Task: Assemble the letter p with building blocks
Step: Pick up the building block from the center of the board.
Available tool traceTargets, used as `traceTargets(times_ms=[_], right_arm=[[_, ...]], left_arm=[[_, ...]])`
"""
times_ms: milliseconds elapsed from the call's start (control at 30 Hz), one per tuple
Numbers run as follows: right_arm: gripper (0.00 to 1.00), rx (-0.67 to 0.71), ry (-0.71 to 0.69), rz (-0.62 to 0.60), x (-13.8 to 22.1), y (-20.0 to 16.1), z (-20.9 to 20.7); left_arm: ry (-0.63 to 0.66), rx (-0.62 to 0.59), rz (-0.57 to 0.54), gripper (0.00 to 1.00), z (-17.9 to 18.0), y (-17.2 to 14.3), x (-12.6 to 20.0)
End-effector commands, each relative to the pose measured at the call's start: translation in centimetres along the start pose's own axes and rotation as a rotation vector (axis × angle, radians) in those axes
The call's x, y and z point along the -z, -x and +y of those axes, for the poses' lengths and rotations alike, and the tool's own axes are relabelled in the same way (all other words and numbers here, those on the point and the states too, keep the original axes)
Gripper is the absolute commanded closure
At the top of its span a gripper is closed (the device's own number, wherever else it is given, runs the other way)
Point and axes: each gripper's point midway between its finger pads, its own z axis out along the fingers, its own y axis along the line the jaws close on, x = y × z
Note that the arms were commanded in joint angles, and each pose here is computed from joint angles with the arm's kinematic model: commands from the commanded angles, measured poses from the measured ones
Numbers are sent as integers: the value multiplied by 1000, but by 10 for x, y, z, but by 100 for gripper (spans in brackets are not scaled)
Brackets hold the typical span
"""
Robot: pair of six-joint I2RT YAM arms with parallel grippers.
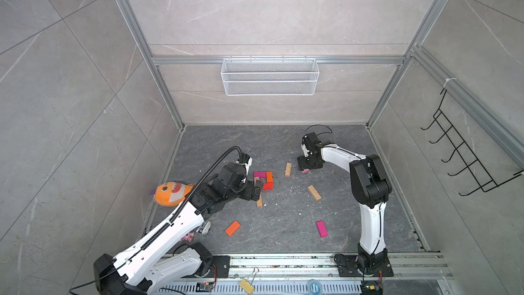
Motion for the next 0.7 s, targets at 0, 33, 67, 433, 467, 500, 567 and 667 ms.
traceTargets(times_ms=[0, 33, 67, 433, 467, 500, 567, 667], right_arm=[[30, -25, 19, 63, 2, -24, 3], [31, -34, 20, 57, 3, -23, 3], [32, -42, 22, 52, 5, -23, 4], [44, -132, 58, -82, 57, -25, 15], [44, -131, 66, -90, 64, -28, 18], [45, -133, 77, -98, 70, -30, 22], [45, -126, 88, -104, 79, -35, 31], [45, -106, 88, -92, 85, -48, 46]], left_arm=[[19, -16, -7, 3, 3, 5, 3], [22, -17, -3, 3, 4, 4, 2], [22, -17, 1, 3, 3, 4, 2], [43, -14, 21, 3, 7, 0, 0], [43, -13, 23, 3, 7, 0, 0], [46, -14, 26, 3, 8, -1, -1], [47, -12, 29, 3, 8, -1, -1], [50, -11, 36, 4, 8, -2, -2]])
